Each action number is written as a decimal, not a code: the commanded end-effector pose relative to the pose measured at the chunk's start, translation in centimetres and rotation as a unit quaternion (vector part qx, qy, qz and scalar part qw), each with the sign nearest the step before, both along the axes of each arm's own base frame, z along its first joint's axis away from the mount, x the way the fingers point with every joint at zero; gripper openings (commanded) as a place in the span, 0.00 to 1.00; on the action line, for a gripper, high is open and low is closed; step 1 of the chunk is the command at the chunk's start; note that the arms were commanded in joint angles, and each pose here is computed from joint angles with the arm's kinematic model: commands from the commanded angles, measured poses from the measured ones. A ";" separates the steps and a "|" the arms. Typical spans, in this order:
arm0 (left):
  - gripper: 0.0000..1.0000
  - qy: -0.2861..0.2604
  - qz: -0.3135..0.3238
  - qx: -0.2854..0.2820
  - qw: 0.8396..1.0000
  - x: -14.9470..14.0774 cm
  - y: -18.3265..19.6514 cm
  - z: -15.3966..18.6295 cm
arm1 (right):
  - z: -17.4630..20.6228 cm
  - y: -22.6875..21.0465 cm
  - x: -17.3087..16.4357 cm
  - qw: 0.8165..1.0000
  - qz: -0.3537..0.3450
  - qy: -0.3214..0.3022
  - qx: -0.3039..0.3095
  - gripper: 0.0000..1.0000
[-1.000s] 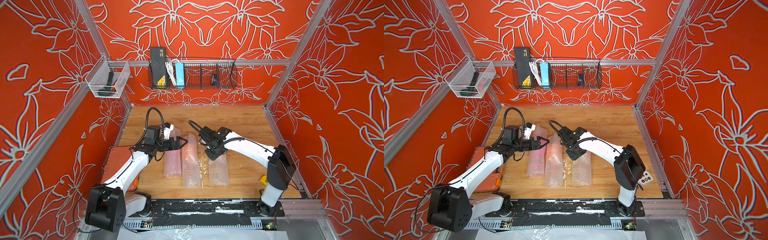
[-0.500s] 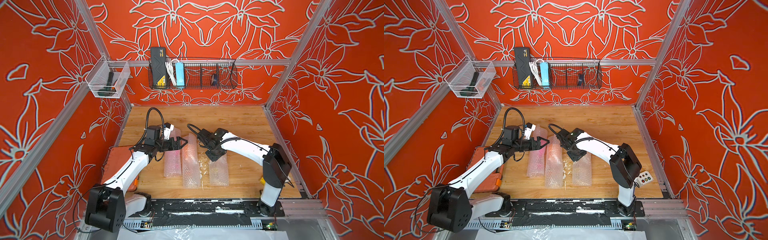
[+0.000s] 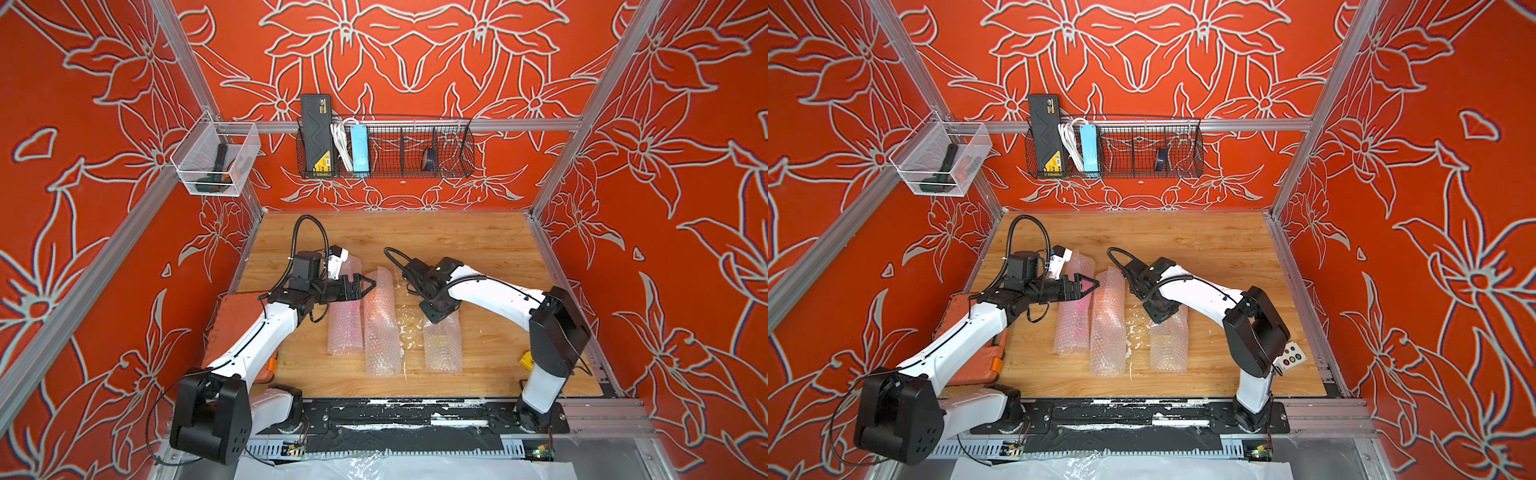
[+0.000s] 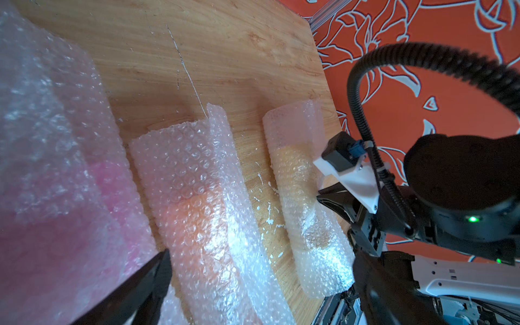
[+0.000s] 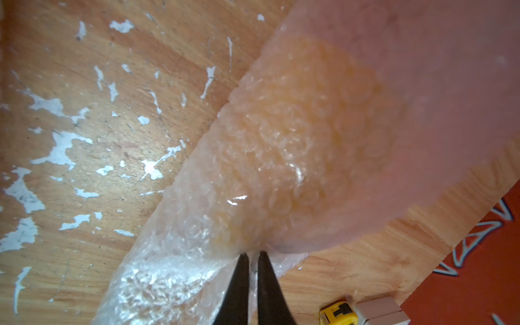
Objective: Unpack wine glasses from bubble wrap
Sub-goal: Unwrap the bubble wrap at the center of the board.
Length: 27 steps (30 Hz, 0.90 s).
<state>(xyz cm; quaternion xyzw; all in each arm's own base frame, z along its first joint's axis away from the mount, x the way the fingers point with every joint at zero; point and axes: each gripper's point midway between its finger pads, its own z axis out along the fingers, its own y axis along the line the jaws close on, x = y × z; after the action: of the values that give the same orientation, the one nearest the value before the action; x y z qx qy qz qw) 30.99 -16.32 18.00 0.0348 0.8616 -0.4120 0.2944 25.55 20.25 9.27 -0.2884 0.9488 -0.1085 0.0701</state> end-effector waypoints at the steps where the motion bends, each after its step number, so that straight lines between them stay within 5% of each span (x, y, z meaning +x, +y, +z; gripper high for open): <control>1: 0.98 0.001 -0.017 -0.011 1.000 0.0 -0.6 -0.2 | 1.4 -0.7 0.6 0.999 -0.018 -0.029 0.025 0.05; 8: 0.97 -0.011 -0.055 -0.049 0.997 0.0 -5.6 2.3 | 2.0 -1.6 1.5 0.993 -0.049 -0.048 0.092 0.00; 16: 0.95 0.030 -0.166 -0.079 0.983 -3.1 -15.7 1.5 | 1.7 -3.8 1.6 0.979 -0.105 -0.048 0.169 0.00; 27: 0.81 0.088 -0.210 -0.049 0.973 -5.7 -22.0 -4.3 | 1.7 -3.5 0.8 0.950 -0.146 -0.043 0.274 0.00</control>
<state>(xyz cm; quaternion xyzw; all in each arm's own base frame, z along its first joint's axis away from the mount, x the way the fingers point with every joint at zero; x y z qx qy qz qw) 24.67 -37.62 13.52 0.1733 0.8404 -0.5010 0.1130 26.35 15.90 10.65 -0.1305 0.9736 0.0881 0.1650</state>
